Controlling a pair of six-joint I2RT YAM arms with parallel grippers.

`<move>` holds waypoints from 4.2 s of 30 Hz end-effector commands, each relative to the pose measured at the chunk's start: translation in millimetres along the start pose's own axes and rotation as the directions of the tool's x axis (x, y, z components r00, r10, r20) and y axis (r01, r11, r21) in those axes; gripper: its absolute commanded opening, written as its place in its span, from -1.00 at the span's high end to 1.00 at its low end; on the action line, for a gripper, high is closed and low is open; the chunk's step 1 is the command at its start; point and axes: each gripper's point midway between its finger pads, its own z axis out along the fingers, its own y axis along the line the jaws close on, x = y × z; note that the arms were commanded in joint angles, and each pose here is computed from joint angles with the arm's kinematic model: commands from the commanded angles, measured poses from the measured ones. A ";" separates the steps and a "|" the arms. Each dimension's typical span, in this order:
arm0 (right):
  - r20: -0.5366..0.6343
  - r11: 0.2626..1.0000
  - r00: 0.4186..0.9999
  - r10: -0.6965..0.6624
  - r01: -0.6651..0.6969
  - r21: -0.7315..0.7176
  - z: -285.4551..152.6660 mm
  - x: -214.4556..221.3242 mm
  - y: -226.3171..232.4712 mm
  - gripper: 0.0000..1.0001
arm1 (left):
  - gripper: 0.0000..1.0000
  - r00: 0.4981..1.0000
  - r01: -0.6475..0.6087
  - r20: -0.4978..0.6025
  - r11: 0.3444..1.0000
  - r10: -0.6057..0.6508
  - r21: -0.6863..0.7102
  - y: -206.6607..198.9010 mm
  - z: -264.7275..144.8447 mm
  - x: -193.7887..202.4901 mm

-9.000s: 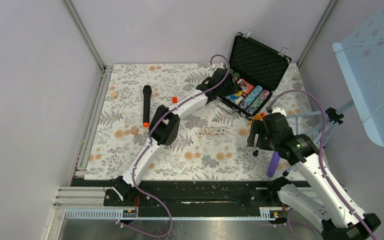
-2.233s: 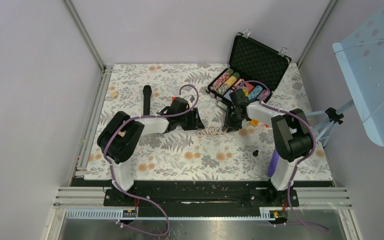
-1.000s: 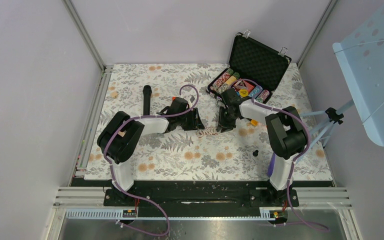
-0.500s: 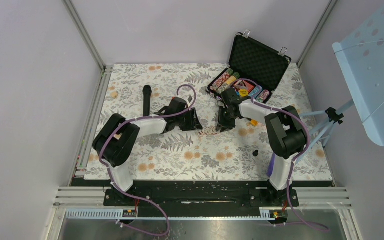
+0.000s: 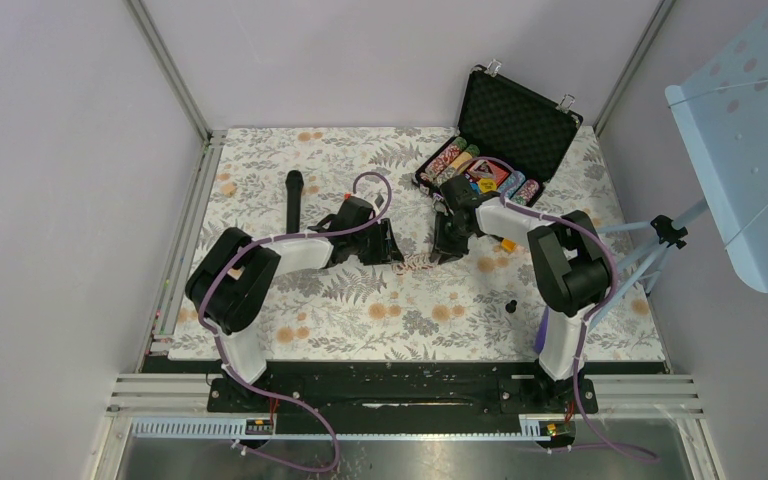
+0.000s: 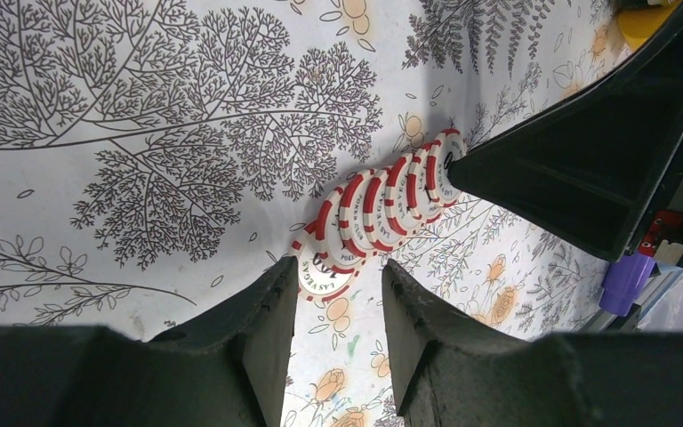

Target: Pack up texas hold em set

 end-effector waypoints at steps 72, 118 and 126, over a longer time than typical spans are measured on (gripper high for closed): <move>-0.048 0.999 0.998 -0.037 0.037 0.006 8.4 11.3 15.5 0.34 | 0.25 0.997 0.071 -0.015 0.998 -0.071 0.002 0.1 4.0 13.8; -0.050 0.999 0.998 -0.045 0.046 0.015 7.5 12.4 15.0 0.35 | 0.20 0.994 0.112 0.005 0.994 -0.112 -0.019 7.2 6.8 15.6; -0.054 0.999 0.997 -0.046 0.047 0.004 9.0 13.1 21.9 0.35 | 0.23 0.994 0.110 0.005 0.994 -0.110 -0.017 6.9 7.2 15.2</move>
